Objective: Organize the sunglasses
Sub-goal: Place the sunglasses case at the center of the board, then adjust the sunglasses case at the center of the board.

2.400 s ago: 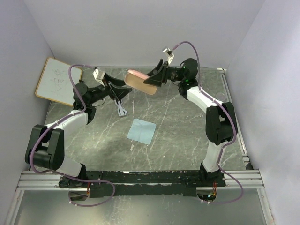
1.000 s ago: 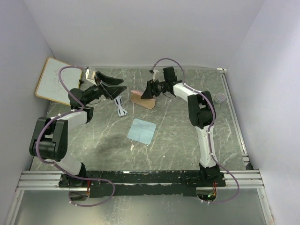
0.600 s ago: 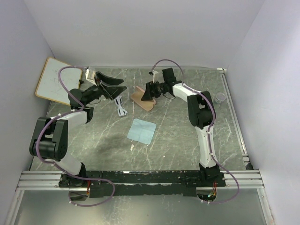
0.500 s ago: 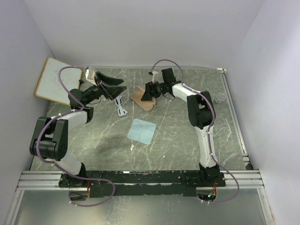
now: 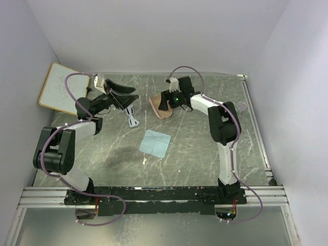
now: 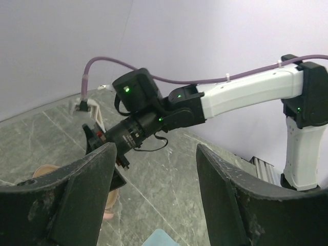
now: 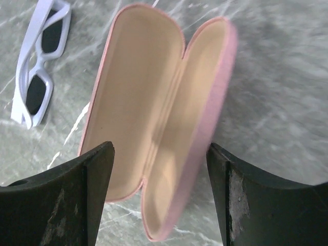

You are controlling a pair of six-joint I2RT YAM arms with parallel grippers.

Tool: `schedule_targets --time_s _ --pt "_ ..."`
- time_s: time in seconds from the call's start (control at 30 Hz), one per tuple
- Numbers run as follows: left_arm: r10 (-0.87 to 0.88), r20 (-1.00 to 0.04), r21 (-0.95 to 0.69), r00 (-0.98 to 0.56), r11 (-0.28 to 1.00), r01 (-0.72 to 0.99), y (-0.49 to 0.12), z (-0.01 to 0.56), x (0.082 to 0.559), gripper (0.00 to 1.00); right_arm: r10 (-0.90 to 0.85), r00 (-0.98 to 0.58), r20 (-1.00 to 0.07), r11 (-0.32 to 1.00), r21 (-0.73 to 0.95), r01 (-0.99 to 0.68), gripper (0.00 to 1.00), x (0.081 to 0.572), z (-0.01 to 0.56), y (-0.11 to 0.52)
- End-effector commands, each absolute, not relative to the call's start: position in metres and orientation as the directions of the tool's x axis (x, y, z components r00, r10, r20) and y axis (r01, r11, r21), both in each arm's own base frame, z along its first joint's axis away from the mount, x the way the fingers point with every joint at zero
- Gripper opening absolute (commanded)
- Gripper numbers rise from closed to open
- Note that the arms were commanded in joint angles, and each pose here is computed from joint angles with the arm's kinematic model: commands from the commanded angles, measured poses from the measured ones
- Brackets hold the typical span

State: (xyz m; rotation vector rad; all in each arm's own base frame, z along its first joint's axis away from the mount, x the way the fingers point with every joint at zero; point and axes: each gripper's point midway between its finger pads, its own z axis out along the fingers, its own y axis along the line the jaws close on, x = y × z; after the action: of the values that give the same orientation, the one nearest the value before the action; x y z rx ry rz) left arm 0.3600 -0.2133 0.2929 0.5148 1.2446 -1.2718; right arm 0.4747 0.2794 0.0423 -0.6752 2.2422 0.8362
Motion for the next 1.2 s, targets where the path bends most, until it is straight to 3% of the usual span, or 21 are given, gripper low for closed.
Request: schedule_targets --time_s 0.0,0.2,0.3,0.43,0.53,0.57,1.17 --pt "-0.418 -0.895 -0.293 -0.157 0.286 0.912 -0.212 0.293 0.358 0.74 -0.172 -0.572 -0.802 0.788 0.236 -0.568 0.73 0.503 0.088 0.262" --pt "-0.421 -0.890 -0.314 -0.175 0.289 0.904 -0.212 0.287 0.364 0.73 -0.150 -0.530 -0.835 0.841 0.174 -0.512 0.71 0.497 0.110 0.255" --pt "-0.424 -0.887 -0.323 -0.183 0.287 0.902 -0.212 0.285 0.367 0.72 -0.135 -0.519 -0.844 0.858 0.163 -0.488 0.64 0.492 0.122 0.254" --pt "-0.420 -0.888 -0.332 -0.186 0.306 0.892 -0.212 0.280 0.374 0.71 -0.119 -0.517 -0.848 0.862 0.170 -0.478 0.40 0.476 0.128 0.260" --pt "-0.418 -0.888 -0.341 -0.193 0.314 0.886 -0.212 0.278 0.377 0.71 -0.115 -0.527 -0.842 0.862 0.179 -0.474 0.05 0.462 0.125 0.265" --pt "-0.419 -0.887 -0.341 -0.194 0.312 0.887 -0.212 0.278 0.377 0.71 -0.105 -0.541 -0.835 0.862 0.195 -0.468 0.00 0.458 0.122 0.266" --pt "-0.416 -0.885 -0.350 -0.209 0.299 0.888 -0.213 0.271 0.374 0.71 -0.119 -0.651 -0.750 0.892 0.207 -0.402 0.00 0.450 0.070 0.256"
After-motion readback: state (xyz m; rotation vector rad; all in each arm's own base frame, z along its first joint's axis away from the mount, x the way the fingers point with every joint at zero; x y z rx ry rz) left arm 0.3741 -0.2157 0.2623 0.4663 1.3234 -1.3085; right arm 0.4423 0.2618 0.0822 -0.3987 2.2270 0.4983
